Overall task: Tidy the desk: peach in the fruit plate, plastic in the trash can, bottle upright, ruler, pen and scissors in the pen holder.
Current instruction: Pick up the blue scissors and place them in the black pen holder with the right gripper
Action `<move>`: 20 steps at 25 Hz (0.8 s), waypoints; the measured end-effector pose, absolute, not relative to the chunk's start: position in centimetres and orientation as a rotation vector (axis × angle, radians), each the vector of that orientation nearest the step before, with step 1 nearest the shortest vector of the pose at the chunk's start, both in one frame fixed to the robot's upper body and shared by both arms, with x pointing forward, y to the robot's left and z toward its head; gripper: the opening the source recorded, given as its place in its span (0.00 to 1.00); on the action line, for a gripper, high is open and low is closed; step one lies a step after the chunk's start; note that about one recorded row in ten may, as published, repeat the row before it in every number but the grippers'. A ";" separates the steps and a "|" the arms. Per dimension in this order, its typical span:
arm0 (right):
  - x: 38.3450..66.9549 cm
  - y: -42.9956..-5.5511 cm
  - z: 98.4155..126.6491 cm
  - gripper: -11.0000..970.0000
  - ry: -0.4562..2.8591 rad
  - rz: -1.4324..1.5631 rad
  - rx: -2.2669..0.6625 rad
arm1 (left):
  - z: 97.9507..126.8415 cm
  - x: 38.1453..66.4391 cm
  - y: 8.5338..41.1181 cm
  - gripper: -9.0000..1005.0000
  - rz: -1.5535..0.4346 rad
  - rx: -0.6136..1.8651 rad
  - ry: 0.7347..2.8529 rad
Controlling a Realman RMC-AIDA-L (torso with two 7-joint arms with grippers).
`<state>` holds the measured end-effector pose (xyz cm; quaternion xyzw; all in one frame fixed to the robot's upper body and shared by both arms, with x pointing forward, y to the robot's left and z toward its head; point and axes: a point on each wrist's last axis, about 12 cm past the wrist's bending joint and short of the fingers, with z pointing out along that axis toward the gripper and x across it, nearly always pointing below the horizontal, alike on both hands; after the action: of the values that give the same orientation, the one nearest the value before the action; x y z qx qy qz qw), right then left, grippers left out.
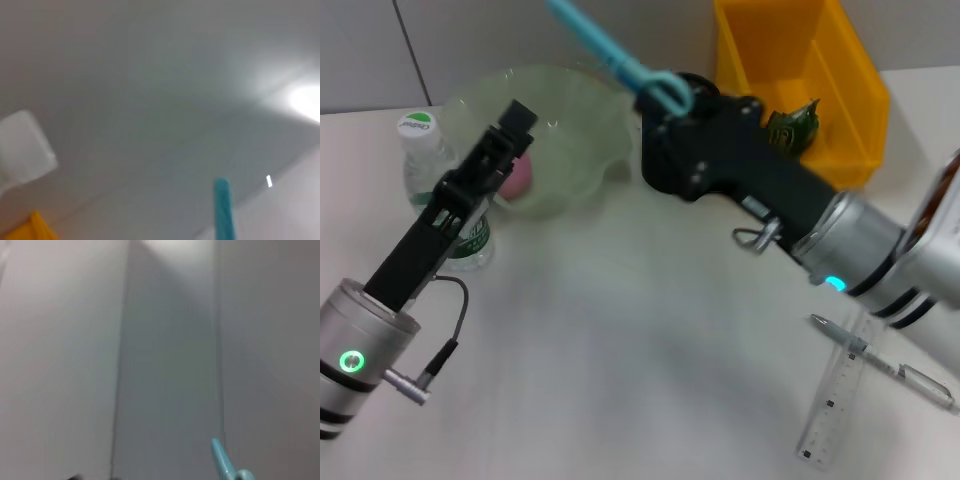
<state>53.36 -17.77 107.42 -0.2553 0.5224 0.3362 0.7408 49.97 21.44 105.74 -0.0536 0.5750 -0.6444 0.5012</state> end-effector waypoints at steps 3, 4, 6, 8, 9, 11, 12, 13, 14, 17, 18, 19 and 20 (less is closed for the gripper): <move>54.1 -19.7 107.8 0.14 1.178 0.791 -0.475 | 106.0 50.1 22.0 0.74 -1.542 -0.027 1.411; 54.2 -20.1 107.9 0.14 1.183 0.804 -0.458 | 106.1 50.1 22.2 0.74 -1.533 0.021 1.421; 54.5 -21.2 108.1 0.15 1.199 0.841 -0.421 | 106.1 50.1 22.6 0.74 -1.511 0.112 1.449; 54.7 -22.5 108.3 0.15 1.232 0.894 -0.370 | 105.9 49.9 23.0 0.74 -1.474 0.234 1.489; 54.8 -23.2 108.3 0.15 1.251 0.919 -0.344 | 105.8 49.9 23.2 0.74 -1.457 0.283 1.506; 54.8 -24.6 108.4 0.15 1.294 0.967 -0.297 | 105.6 49.7 23.6 0.74 -1.416 0.394 1.538; 54.8 -25.3 108.5 0.15 1.318 0.991 -0.284 | 105.6 49.6 23.8 0.74 -1.394 0.455 1.555; 54.8 -26.0 108.6 0.15 1.341 1.008 -0.280 | 105.4 49.5 24.1 0.74 -1.374 0.519 1.575; 54.8 -26.8 108.7 0.15 1.362 1.018 -0.284 | 105.4 49.4 24.3 0.74 -1.360 0.558 1.588; 54.9 -28.8 109.8 0.16 1.425 1.044 -0.329 | 105.2 49.3 25.0 0.74 -1.314 0.640 1.628; 55.1 -29.6 110.3 0.16 1.451 1.041 -0.367 | 105.1 49.2 25.3 0.74 -1.298 0.646 1.637; 55.3 -30.1 110.8 0.16 1.475 1.042 -0.395 | 105.0 49.2 25.5 0.74 -1.285 0.647 1.642; 55.9 -31.5 112.4 0.16 1.536 1.027 -0.476 | 105.0 49.1 26.0 0.74 -1.260 0.648 1.646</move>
<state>55.91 -31.47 112.37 -0.2036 0.6568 0.4390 0.5783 49.08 25.97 104.96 0.2640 0.6705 -0.5133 0.4661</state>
